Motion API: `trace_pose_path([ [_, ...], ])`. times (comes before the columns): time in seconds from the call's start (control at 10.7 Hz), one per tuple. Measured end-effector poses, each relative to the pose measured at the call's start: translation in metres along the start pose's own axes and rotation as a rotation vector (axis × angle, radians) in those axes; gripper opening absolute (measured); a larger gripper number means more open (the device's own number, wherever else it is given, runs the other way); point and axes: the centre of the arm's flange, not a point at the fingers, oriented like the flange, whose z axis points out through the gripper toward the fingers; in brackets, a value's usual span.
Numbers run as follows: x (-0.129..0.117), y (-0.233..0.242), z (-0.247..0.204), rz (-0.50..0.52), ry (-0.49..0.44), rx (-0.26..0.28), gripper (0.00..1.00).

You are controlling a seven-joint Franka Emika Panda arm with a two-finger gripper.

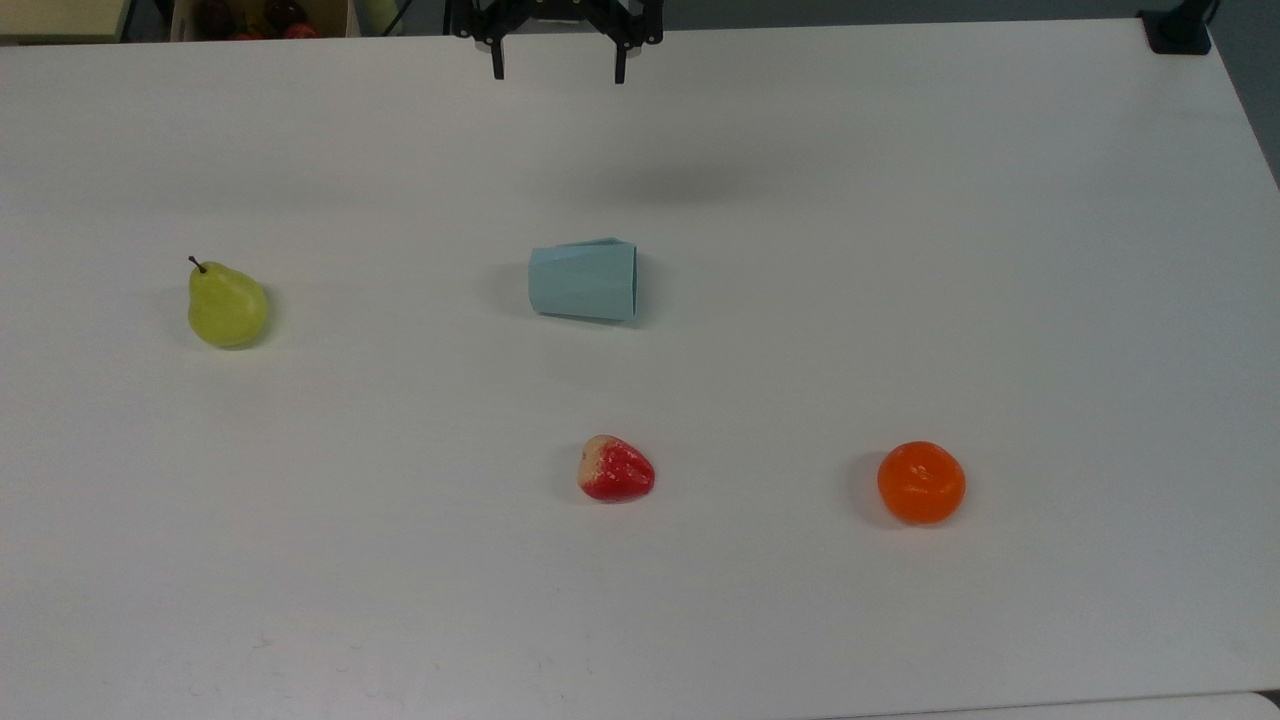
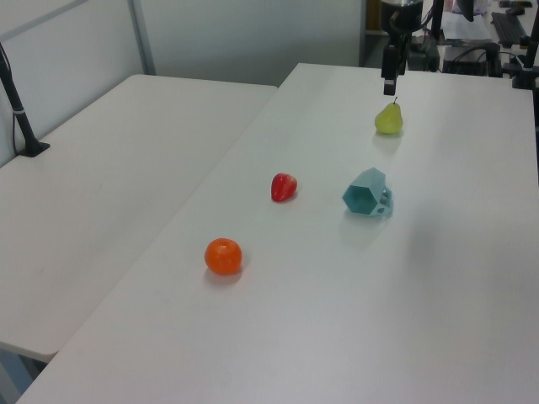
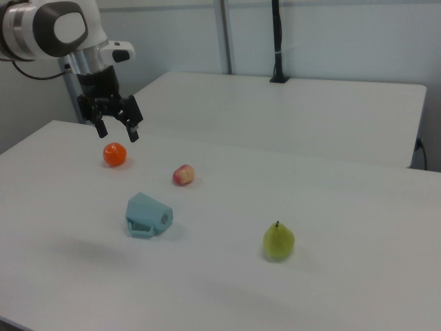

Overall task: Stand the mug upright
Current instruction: 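Move the open gripper toward the light blue mug lying on its side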

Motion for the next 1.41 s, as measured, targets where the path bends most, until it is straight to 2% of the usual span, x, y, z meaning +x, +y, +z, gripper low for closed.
trace_pose_path([
  [0.56, -0.002, -0.005, 0.009, -0.009, -0.019, -0.001, 1.00],
  [0.75, -0.002, -0.022, 0.018, -0.046, -0.031, -0.048, 1.00],
  [0.84, -0.001, -0.038, 0.026, -0.043, -0.037, -0.104, 1.00],
  [1.03, 0.003, -0.081, 0.052, -0.015, -0.031, -0.260, 1.00],
  [1.41, 0.012, -0.146, 0.128, -0.053, -0.028, -0.501, 1.00],
])
